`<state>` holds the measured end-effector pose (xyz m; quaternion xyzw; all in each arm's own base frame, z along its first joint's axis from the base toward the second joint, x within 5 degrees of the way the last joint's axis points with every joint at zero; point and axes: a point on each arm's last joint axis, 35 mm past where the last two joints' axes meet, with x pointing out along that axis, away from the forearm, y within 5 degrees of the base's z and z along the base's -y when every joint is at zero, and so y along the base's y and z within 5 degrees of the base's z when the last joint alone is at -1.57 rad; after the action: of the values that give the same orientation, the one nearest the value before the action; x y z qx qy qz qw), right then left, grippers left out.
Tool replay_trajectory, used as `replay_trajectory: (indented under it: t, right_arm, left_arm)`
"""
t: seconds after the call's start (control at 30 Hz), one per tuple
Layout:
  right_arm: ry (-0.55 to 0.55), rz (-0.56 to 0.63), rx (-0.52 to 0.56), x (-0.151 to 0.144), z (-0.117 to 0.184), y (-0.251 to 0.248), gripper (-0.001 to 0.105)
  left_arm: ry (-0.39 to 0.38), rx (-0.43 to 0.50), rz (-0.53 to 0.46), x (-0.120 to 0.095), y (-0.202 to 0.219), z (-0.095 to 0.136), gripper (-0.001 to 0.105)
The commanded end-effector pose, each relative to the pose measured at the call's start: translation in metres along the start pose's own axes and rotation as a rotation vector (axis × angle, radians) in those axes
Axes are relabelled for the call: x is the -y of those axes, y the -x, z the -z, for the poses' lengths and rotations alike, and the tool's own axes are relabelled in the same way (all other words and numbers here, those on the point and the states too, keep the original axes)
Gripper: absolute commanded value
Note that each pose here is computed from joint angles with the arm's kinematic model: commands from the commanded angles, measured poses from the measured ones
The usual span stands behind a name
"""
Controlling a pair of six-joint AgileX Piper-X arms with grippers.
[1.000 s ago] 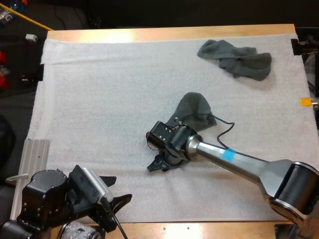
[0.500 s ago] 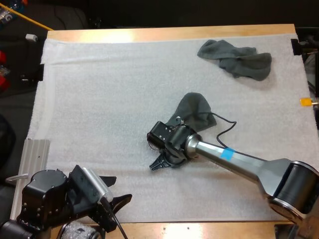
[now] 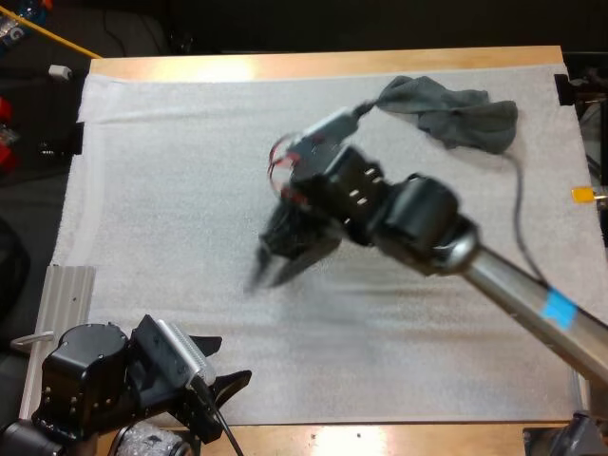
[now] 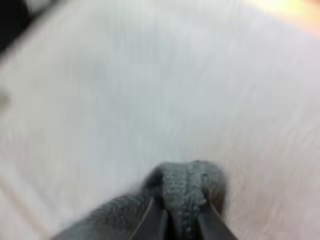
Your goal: Pick towel from pile, fold and stack
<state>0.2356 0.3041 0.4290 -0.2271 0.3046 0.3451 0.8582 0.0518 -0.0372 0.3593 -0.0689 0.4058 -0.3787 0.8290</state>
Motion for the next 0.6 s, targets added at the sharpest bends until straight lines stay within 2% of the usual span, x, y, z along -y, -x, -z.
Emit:
replay_trajectory:
  t: [0.0, 0.13, 0.43, 0.57]
  right_arm:
    - [0.002, 0.023, 0.010, 0.007, -0.005, 0.010, 0.000]
    - [-0.011, 0.032, 0.045, 0.013, -0.014, 0.026, 0.000]
    - [-0.004, 0.025, -0.001, 0.012, -0.010, 0.023, 0.000]
    - [-0.014, -0.061, 0.013, 0.009, -0.011, 0.025, 0.000]
  left_arm:
    - [0.006, 0.000, 0.004, 0.001, 0.000, 0.000, 0.058]
    - [0.006, 0.000, 0.004, 0.001, 0.000, 0.000, 0.058]
    - [0.006, 0.000, 0.004, 0.001, 0.000, 0.000, 0.058]
    - [0.006, 0.000, 0.004, 0.001, 0.000, 0.000, 0.058]
